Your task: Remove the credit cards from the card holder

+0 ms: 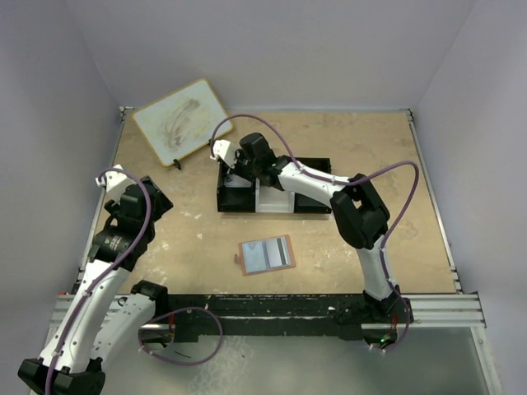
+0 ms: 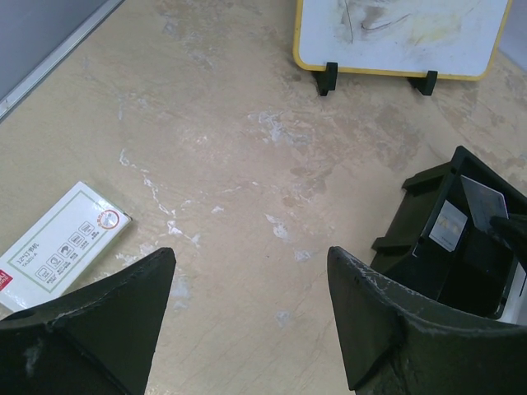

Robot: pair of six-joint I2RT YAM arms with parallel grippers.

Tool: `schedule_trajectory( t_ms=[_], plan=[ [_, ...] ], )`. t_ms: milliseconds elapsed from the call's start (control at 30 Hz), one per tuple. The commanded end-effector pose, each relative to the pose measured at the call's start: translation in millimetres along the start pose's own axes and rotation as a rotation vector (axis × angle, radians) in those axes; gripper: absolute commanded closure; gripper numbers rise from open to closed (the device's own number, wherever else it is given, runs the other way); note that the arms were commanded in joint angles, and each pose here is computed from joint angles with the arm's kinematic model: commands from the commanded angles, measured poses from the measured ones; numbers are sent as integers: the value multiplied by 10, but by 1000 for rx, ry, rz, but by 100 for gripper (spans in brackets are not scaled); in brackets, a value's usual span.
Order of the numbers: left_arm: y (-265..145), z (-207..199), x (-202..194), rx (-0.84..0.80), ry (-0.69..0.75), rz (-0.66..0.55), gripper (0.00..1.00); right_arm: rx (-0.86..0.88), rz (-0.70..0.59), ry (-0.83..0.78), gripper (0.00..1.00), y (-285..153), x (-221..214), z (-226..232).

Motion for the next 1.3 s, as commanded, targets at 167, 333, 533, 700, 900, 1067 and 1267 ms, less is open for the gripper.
schedule_trajectory(
  t_ms=[167,333,533,700,900,1067,1267],
  plan=[
    [-11,-23,62,-24,-7,-29,27,-58,46,-183,100,-12,222,-126],
    [-40,10,91,-14,-19,-42,27,-25,92,-244,100,127,133,33],
    [-102,83,153,0,-57,-85,27,-114,102,-292,100,187,114,-44],
    [-135,106,190,3,-68,-102,27,-138,81,-327,100,204,161,-45],
    [-214,193,256,20,-105,-144,27,-168,133,-344,100,279,70,-54],
    [-234,169,258,-15,-117,-156,26,-184,113,-338,98,268,67,-49],
    [-239,204,271,12,-117,-155,26,-129,137,-357,95,328,-24,45]
  ],
)
Point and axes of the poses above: each gripper's point midway between its finger pads, its own y axis out along the fingers, its own z axis along the line the jaws close on, x = y × z, the point moved 3 cm from there along -y, back along the fingers, and after that the axes turned 5 degrees about y, right-handed, at the moved point
